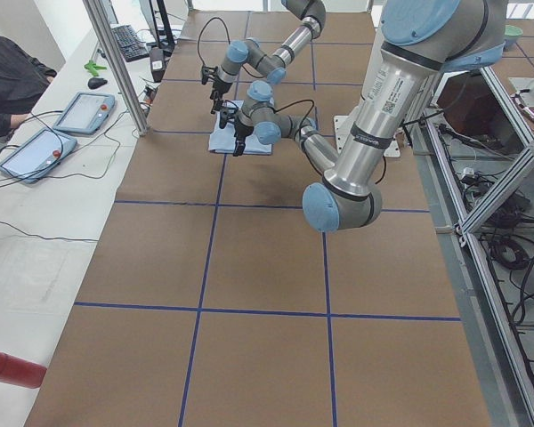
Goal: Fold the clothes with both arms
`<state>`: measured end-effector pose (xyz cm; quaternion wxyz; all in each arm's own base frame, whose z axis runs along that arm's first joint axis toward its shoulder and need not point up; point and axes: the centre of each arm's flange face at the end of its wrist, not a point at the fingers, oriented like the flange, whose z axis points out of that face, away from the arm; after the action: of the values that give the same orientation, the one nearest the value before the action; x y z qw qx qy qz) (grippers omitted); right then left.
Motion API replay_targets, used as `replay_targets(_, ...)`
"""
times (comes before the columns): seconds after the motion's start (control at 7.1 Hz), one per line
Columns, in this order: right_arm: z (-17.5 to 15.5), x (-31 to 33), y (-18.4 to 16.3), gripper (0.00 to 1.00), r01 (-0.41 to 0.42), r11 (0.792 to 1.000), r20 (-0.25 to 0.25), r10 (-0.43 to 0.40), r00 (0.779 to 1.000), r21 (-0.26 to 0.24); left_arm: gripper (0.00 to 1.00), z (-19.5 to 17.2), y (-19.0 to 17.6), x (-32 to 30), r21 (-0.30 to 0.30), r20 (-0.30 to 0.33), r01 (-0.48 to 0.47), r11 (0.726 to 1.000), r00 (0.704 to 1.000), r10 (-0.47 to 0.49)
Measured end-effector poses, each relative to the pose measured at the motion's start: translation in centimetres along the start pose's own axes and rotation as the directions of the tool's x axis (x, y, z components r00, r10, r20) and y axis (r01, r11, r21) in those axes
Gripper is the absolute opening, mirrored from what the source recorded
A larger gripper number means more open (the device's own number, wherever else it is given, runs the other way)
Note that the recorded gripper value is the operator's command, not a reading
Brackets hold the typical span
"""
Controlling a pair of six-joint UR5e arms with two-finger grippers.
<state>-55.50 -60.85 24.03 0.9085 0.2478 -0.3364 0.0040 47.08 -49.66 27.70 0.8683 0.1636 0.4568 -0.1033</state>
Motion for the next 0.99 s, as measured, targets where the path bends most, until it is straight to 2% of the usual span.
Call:
replay_targets(0.14, -0.5, 0.1, -0.2, 1.0, -0.018, 0.999, 0.026, 0.018, 0.999, -0.032, 1.0, -0.4, 0.0, 0.2, 0.002, -0.008, -0.001, 1.0, 1.0, 0.001)
replay_targets(0.42, -3.0, 3.3, -1.5, 1.0, -0.052, 0.992, 0.024, 0.055, 0.998, -0.111, 1.0, -2.7, 0.2, 0.6, 0.0, -0.033, -0.006, 1.0, 0.999, 0.006)
replay_targets(0.56, -5.4, 6.7, -1.6, 1.0, -0.049, 0.988, 0.014, 0.051, 0.999, -0.144, 1.0, -5.1, 0.8, -0.3, -0.011, -0.035, -0.014, 1.0, 0.999, 0.014)
replay_targets(0.99, -13.1, 21.9, -0.4, 1.0, 0.083, 0.973, 0.024, -0.08, 0.997, -0.217, 1.0, -16.9, 1.2, -5.8, -0.029, 0.032, -0.117, 0.993, 0.993, 0.118)
